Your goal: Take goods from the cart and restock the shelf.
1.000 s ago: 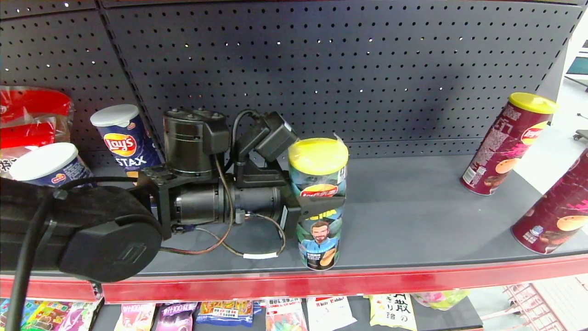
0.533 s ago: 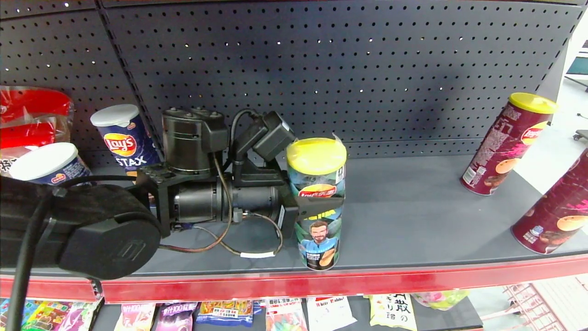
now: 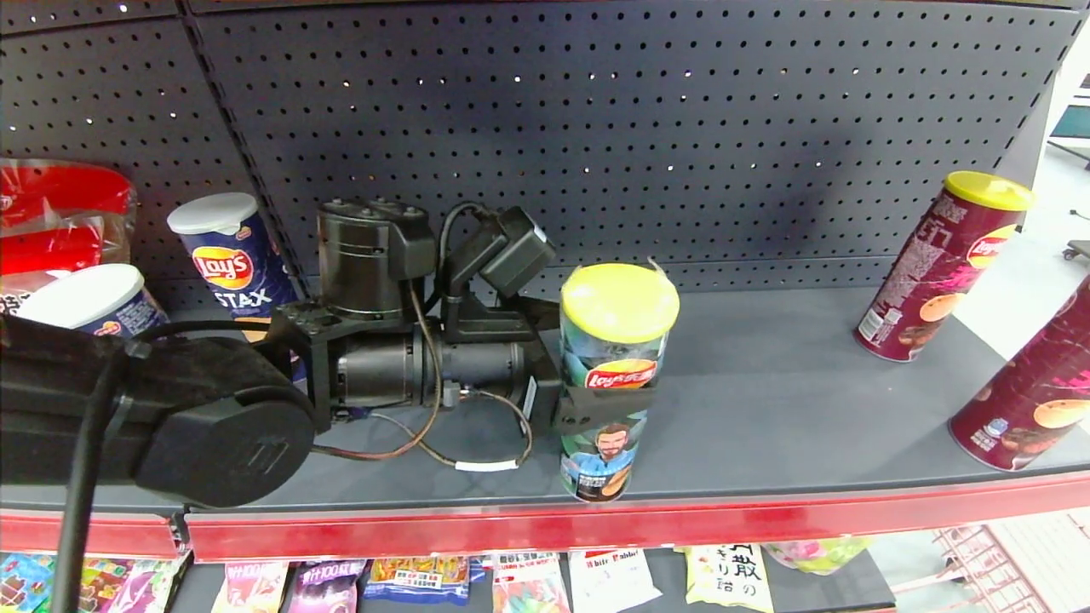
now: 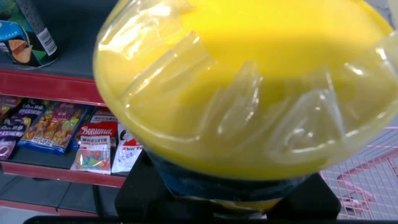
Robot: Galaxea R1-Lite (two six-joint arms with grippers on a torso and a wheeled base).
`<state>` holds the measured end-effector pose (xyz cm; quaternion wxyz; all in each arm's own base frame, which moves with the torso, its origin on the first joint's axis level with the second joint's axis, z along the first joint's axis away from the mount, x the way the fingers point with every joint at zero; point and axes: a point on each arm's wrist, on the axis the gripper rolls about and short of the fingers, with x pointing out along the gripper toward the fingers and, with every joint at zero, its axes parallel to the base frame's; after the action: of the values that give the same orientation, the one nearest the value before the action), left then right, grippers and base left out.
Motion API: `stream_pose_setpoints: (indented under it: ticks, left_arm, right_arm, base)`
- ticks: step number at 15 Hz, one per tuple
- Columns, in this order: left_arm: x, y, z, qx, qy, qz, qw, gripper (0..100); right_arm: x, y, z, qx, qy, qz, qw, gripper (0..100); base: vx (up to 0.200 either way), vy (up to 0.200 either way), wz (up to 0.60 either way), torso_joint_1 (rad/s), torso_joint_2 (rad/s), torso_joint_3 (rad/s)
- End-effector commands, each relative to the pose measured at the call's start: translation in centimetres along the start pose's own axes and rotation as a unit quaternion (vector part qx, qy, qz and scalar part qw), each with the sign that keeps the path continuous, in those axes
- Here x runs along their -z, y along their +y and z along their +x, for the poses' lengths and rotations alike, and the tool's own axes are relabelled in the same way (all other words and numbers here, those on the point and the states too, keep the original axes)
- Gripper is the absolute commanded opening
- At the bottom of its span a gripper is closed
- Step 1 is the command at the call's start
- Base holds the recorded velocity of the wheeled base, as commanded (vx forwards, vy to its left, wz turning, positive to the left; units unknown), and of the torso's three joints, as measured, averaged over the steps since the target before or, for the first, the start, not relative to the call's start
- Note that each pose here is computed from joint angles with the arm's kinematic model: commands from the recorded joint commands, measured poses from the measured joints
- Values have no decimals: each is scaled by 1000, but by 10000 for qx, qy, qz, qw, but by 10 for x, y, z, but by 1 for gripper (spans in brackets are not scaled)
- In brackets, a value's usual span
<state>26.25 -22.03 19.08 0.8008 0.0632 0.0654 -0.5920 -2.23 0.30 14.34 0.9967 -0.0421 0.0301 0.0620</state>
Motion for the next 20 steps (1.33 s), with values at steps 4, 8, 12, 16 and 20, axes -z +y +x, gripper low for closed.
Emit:
stream_pose_setpoints:
  ticks: [4,8,12,16,20]
  left_arm:
    - [8,-6,-12,-22,120,-100,9999,100]
    - [21,-22,-56,-288,306,-262,9988,100]
    - [32,-47,-103,-910,443,-336,9943,100]
    - [54,-74,-126,-991,714,-464,9914,100]
    - [64,-88,-139,-947,765,-500,9913,100]
  right_arm:
    - [-9,-1,4,-106,68,1,9999,0]
    - [-61,-6,37,-885,422,51,9952,0]
    - [-112,-8,103,-1725,870,-135,9811,0]
    - [-131,5,206,-2138,773,-170,9737,0]
    - [-140,36,279,-2700,592,-243,9607,0]
  base:
    - [0,0,0,0,0,0]
    - [0,0,0,0,0,0]
    - [0,0,0,0,0,0]
    - [0,0,0,0,0,0]
    - [0,0,0,0,0,0]
